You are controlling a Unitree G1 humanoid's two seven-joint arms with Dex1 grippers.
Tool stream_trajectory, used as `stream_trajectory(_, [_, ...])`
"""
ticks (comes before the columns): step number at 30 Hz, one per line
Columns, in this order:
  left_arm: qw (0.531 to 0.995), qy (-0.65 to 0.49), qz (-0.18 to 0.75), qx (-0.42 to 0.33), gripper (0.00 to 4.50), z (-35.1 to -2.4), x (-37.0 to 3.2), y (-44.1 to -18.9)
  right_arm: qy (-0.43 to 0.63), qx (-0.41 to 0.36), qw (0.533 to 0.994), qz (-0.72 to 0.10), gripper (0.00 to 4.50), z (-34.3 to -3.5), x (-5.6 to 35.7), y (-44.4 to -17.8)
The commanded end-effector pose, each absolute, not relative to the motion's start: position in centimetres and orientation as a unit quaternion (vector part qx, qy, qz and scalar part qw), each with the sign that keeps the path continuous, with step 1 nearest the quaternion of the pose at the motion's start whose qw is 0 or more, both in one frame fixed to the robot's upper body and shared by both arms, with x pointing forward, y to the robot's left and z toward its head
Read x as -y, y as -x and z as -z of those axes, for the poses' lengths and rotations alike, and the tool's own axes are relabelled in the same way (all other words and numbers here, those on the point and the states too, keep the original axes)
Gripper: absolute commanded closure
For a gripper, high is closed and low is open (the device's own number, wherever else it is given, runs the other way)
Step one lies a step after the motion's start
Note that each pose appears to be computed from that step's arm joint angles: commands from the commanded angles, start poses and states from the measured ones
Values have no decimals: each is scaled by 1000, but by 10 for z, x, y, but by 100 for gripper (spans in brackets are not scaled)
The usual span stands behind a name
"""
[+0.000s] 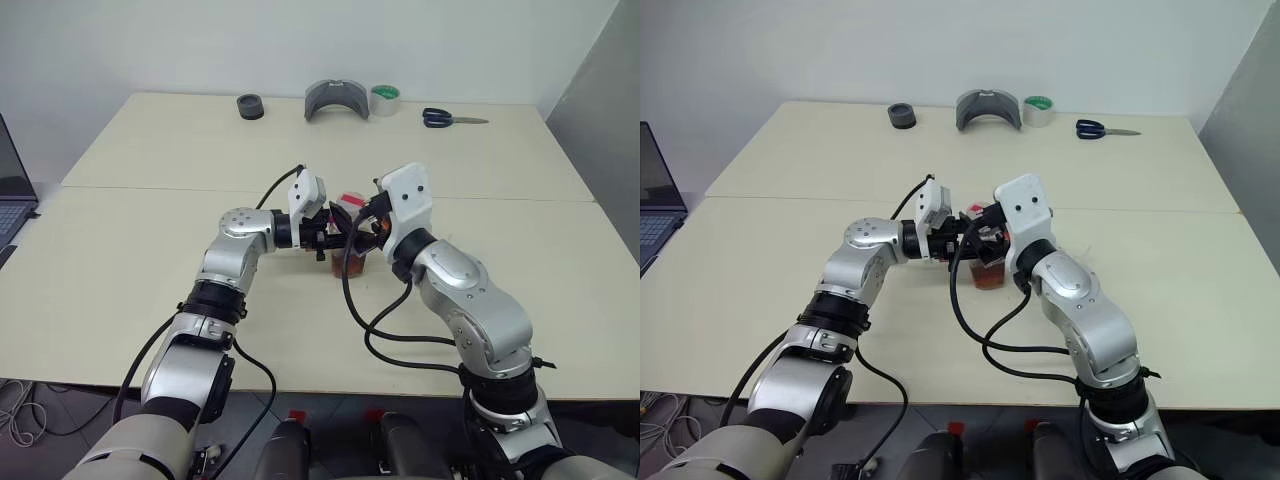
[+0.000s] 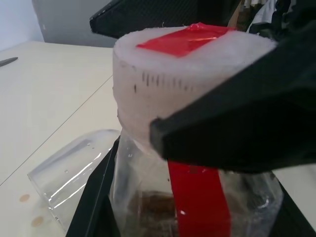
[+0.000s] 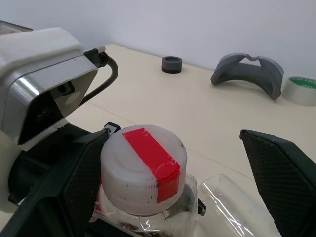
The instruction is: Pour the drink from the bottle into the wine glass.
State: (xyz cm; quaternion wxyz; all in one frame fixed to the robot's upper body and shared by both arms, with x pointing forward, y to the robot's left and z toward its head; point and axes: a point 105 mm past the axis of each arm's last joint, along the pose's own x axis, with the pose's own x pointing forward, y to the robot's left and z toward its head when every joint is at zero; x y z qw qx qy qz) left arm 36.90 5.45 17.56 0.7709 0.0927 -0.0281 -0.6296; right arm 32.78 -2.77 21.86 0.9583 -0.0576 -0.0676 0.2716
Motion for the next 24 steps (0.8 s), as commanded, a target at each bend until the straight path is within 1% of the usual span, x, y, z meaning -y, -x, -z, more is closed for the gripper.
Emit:
stream_trajectory(1, [764,-108,633,67,269,-196,-52,-368,57,99,957,-265,83,-234,28,-328])
stream_trajectory(6, [761,-112,636,66,269,-195,-52,-366,79,102,948,-291,253,-233,25,-328])
stream_trajectory(10, [758,-114,639,66,269,-195,-51,-366,99,105,926,-350,256,-232,26,-327])
stream_trajectory(12, [755,-115,642,66,270,-196,-51,-365,111,105,897,-414,256,-230,27,-324])
stream_trajectory(14, [751,-116,647,66,270,-198,-51,-364,101,96,856,-498,256,-230,27,-317])
stream_trajectory(16, [749,-117,649,65,270,-199,-52,-364,92,93,835,-534,256,-231,28,-315])
stream_trajectory(19, [744,-126,654,64,270,-198,-52,-363,95,42,804,-585,256,-224,34,-325])
stream_trajectory(20, [743,-129,654,64,270,-198,-51,-362,98,29,797,-596,256,-222,37,-327])
stream_trajectory(21, [744,-130,653,65,270,-198,-51,-363,109,28,801,-588,256,-222,39,-331])
stream_trajectory(23, [745,-131,651,65,270,-197,-51,-363,121,47,828,-545,256,-227,46,-343])
stream_trajectory(24, [745,-131,650,65,270,-197,-52,-363,118,62,839,-528,221,-231,49,-345])
